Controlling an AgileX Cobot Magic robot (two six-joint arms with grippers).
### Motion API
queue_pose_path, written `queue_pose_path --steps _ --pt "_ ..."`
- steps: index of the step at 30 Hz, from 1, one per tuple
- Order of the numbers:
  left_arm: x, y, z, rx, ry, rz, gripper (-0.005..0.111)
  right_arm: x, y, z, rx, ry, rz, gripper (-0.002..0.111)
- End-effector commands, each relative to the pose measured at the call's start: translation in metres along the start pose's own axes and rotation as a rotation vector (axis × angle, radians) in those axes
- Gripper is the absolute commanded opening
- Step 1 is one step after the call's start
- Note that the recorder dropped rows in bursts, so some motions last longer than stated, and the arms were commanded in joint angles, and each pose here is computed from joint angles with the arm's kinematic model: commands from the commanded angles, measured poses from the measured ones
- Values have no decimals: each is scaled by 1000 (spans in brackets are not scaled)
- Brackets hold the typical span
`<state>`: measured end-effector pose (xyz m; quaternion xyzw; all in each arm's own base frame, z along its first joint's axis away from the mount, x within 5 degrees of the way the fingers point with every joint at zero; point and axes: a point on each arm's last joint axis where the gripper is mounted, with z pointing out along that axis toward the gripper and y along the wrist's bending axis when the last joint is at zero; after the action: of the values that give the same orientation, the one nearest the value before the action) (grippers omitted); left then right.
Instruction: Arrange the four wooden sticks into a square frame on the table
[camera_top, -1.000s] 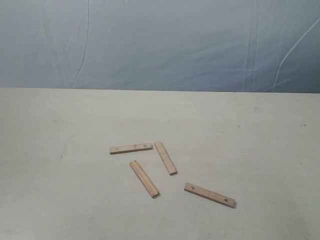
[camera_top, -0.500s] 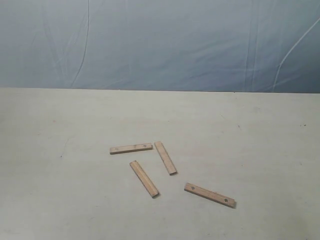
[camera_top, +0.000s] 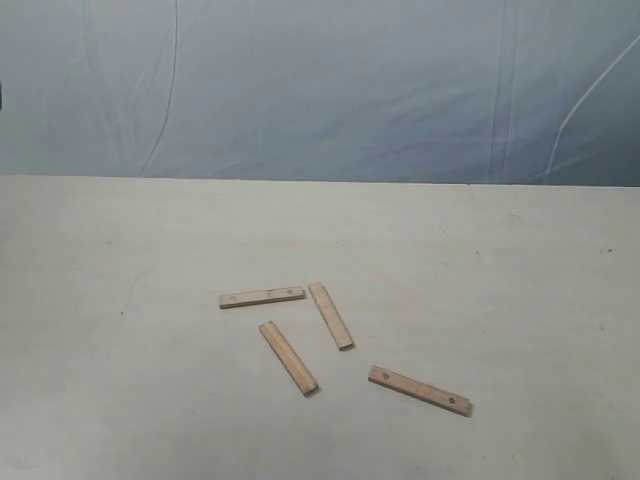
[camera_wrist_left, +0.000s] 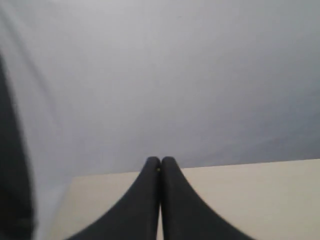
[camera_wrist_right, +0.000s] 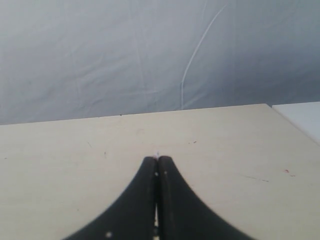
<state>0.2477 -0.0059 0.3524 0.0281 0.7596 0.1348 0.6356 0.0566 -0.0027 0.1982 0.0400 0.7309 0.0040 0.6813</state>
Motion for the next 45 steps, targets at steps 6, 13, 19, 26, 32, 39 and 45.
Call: queue_pose_path --steps 6,13,19,26,32,39,45 --pt "-10 -69 17 271 575 56 0 -2 0 0 -4 -12 3 -1" --pt "26 -148 13 556 895 -109 33 -2 0 0 -4 -12 3 -1" --pt "54 -207 20 600 1020 -327 59 -2 0 0 -4 -12 3 -1" --pt "105 -260 40 409 1106 -548 59 -2 0 0 -4 -12 3 -1" --pt "133 -293 59 290 1183 -539 59 -2 0 0 -4 -12 3 -1" --pt "146 -299 73 195 1176 -493 59 -2 0 0 -4 -12 3 -1" --pt "156 -302 78 167 1179 -478 56 -2 0 0 -4 -14 3 -1"
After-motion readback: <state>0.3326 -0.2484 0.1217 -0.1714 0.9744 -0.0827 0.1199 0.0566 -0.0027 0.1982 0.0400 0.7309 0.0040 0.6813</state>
